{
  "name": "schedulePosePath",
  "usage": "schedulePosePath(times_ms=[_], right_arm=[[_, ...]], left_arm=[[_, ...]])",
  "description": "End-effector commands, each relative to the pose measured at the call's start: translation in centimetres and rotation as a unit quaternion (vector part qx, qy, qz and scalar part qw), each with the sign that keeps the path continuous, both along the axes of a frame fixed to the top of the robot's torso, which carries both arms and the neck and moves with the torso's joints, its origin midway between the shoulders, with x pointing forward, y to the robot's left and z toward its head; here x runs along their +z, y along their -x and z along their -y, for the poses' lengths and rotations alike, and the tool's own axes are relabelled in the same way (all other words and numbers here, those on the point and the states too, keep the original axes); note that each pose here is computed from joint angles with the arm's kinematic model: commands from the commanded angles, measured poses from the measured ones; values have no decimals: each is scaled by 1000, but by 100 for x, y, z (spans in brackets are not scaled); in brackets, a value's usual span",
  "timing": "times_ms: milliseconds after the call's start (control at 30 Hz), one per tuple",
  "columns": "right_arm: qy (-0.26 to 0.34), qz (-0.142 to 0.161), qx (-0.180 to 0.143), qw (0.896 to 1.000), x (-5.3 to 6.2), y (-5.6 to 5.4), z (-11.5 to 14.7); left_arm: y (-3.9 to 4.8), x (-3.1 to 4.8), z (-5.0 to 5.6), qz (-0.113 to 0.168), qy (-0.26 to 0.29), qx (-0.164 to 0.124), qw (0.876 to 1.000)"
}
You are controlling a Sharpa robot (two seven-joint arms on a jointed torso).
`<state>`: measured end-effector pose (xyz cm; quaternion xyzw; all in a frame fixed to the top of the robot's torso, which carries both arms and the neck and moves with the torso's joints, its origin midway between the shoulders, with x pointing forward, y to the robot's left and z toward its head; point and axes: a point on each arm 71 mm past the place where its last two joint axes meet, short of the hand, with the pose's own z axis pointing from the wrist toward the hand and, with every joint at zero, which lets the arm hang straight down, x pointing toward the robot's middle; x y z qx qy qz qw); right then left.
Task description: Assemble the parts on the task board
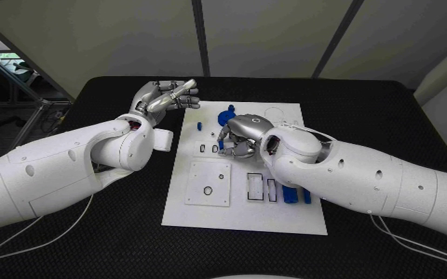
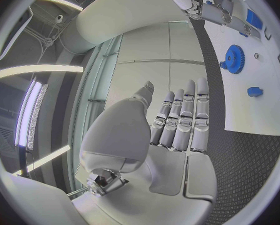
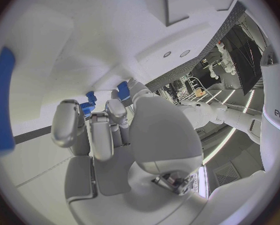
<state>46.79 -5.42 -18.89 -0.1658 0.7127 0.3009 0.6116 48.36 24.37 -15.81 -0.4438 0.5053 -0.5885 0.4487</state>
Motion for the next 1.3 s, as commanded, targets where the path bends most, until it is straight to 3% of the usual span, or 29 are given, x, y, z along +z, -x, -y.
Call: schedulePosePath(times_ms=[33,933,1167,1300], right_arm=[[19,-13,-11,1000,-78,-1,35],[-69,49,-25,996,89,43,108],[-94,52,-13,994,149,119,152],[-98,33,19,994,165,189,207]], left_arm=[[0,15,15,4,1,-7,1000],[-9,4,19,-2,1,-11,1000],[-20,-10,4,-7,0,-13,1000],[-27,-35,-5,-18,-15,-27,999]])
